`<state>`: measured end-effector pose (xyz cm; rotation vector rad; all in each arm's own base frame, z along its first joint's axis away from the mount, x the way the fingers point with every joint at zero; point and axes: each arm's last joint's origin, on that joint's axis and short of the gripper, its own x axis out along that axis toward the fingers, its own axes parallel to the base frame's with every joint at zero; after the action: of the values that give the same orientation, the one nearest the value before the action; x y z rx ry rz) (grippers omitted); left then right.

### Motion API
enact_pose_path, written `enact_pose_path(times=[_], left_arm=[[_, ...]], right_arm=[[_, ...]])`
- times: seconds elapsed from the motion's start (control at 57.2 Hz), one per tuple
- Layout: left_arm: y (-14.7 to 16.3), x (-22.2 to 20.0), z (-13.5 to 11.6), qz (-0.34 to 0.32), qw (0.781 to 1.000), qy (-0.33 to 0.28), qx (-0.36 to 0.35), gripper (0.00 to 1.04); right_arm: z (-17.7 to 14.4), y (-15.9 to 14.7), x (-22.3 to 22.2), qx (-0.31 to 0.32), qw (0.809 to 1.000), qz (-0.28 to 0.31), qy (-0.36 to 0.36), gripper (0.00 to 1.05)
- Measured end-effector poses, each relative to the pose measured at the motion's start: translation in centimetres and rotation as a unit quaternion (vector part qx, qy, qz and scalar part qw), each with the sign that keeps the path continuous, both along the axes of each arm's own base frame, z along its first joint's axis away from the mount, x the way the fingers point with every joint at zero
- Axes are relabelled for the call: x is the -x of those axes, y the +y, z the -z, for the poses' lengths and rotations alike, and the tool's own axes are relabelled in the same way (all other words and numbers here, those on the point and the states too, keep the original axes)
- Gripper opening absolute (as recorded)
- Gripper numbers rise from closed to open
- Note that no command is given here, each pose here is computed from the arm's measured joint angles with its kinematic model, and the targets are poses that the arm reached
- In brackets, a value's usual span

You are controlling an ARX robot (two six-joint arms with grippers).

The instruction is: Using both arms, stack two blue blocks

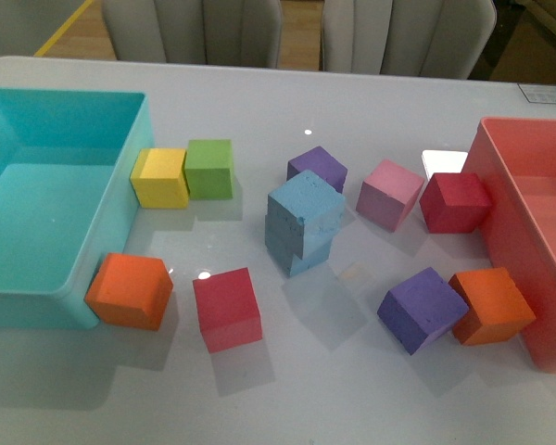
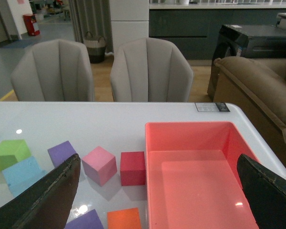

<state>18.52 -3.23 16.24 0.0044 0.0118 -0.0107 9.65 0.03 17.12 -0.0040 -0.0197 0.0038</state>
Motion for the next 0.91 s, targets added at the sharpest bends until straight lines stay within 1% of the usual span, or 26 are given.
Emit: enact_pose_path(times=[0.105, 0.384, 0.437, 0.542, 0.909], left_arm=[[0.9, 1.3, 0.0, -0.002, 1.000, 0.002, 0.000, 0.02], [2.0, 3.4, -0.1, -0.004, 1.000, 0.000, 0.001, 0.02], [2.4, 3.7, -0.1, 0.008, 1.000, 0.000, 0.001, 0.02], [3.2, 4.3, -0.2, -0.007, 1.000, -0.001, 0.001, 0.02], [3.2, 6.0, -0.8, -0.003, 1.000, -0.011, 0.001, 0.02]], right_arm=[[0.0, 0.0, 0.0, 0.000, 1.000, 0.000, 0.000, 0.96], [0.0, 0.0, 0.0, 0.000, 1.000, 0.000, 0.000, 0.96], [0.0, 0.0, 0.0, 0.000, 1.000, 0.000, 0.000, 0.96], [0.0, 0.0, 0.0, 0.000, 1.000, 0.000, 0.000, 0.96], [0.0, 0.0, 0.0, 0.000, 1.000, 0.000, 0.000, 0.96]])
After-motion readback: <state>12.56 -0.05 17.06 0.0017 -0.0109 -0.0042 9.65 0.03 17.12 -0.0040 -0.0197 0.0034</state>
